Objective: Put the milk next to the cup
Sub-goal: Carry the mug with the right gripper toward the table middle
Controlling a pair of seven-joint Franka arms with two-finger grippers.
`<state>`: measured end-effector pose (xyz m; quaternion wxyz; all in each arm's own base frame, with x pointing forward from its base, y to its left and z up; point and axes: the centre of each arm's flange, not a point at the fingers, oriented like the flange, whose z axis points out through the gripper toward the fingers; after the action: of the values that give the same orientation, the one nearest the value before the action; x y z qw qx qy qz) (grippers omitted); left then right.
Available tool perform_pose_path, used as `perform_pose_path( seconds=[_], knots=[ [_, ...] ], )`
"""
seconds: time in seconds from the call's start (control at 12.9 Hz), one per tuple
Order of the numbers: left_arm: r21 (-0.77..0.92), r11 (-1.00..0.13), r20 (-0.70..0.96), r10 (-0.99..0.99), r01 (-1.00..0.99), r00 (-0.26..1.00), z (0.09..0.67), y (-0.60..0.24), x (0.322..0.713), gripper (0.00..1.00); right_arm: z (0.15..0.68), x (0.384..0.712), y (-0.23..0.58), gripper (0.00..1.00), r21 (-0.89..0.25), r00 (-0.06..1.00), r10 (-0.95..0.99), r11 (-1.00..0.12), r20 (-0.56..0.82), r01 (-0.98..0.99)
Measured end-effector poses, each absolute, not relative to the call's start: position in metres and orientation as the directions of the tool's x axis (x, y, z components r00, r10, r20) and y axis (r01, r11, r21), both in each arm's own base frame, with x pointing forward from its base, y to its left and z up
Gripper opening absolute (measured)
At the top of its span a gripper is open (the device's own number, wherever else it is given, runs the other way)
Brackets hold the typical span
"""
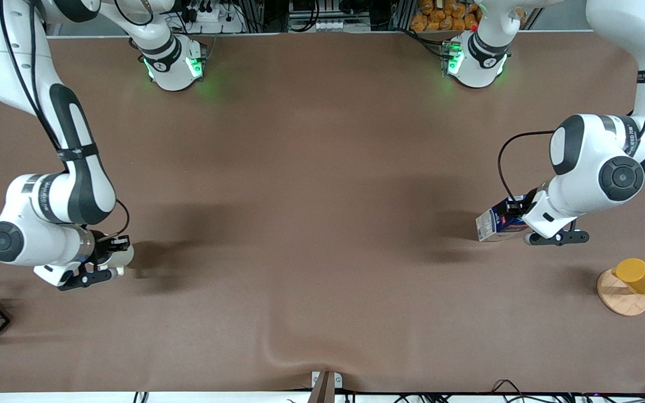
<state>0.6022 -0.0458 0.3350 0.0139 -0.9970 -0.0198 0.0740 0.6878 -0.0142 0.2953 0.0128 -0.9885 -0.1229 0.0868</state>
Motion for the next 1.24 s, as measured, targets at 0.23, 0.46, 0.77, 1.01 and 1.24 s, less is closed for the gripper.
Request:
perform_pose_path(
  seconds=[0.23, 0.46, 0.77, 1.01, 1.24],
  knots=[
    [-0.031, -0.999, -0.146, 0.041, 0.037, 0.988, 0.336, -0.046, 0.602, 0.76, 0.333, 0.696, 0.009, 0.05, -0.053, 0.952, 0.279, -0.960, -0.122, 0.275],
    [-0.031, -0.999, -0.140, 0.043, 0.040, 0.989, 0.341, -0.045, 0.602, 0.72, 0.360, 0.703, 0.028, 0.05, -0.049, 0.949, 0.306, -0.952, -0.075, 0.303],
    [-0.031, -0.999, -0.145, 0.045, 0.040, 0.988, 0.342, -0.044, 0.601, 0.62, 0.378, 0.698, 0.071, 0.05, -0.085, 0.927, 0.370, -0.927, -0.064, 0.364],
    [-0.032, -0.999, -0.147, 0.045, 0.041, 0.988, 0.342, -0.043, 0.601, 0.57, 0.382, 0.691, 0.120, 0.05, -0.120, 0.897, 0.439, -0.895, -0.051, 0.430],
    [-0.032, -0.999, -0.148, 0.046, 0.042, 0.988, 0.342, -0.043, 0.601, 0.56, 0.380, 0.677, 0.179, 0.05, -0.134, 0.855, 0.516, -0.852, -0.051, 0.506]
  ],
)
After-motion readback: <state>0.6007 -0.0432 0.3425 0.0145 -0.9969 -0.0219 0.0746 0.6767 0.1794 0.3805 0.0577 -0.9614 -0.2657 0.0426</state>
